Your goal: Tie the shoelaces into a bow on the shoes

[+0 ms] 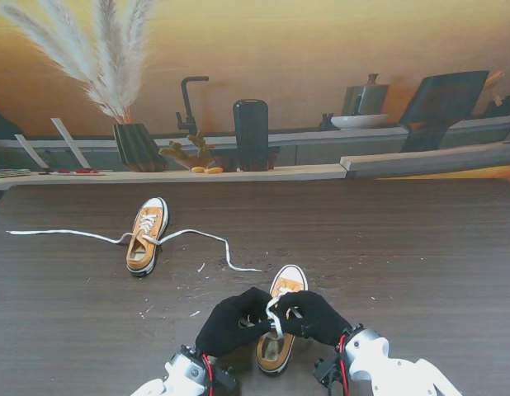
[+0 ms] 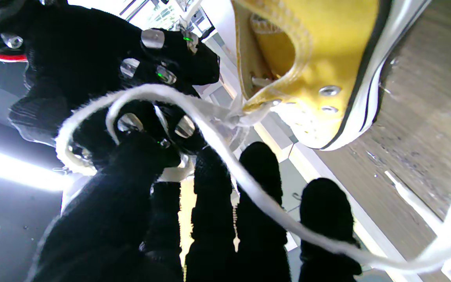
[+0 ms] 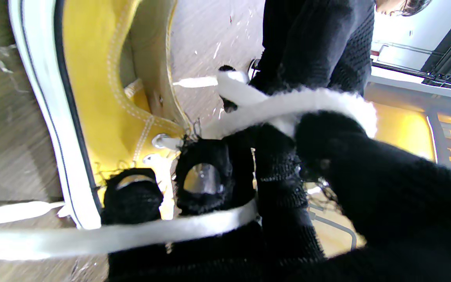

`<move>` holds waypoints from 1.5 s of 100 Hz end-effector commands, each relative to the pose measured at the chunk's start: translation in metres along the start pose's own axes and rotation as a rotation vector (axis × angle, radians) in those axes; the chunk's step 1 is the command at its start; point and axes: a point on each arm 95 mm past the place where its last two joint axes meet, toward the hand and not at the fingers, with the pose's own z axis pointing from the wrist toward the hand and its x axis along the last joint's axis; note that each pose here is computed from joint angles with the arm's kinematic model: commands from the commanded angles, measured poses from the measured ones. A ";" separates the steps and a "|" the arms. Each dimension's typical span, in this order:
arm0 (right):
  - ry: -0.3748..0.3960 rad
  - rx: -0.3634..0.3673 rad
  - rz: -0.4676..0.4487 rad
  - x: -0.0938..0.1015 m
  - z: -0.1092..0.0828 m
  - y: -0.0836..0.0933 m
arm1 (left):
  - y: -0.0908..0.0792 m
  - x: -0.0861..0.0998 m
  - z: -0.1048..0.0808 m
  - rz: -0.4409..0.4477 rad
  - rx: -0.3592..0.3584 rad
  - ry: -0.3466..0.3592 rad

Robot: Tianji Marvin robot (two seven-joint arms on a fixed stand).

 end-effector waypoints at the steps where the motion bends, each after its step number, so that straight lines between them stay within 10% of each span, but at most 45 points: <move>1: 0.019 0.036 0.001 0.006 0.000 -0.005 | 0.006 0.002 0.002 -0.004 -0.018 0.004; 150: 0.031 0.034 0.022 0.007 0.001 -0.008 | -0.002 0.001 -0.004 -0.014 -0.157 0.059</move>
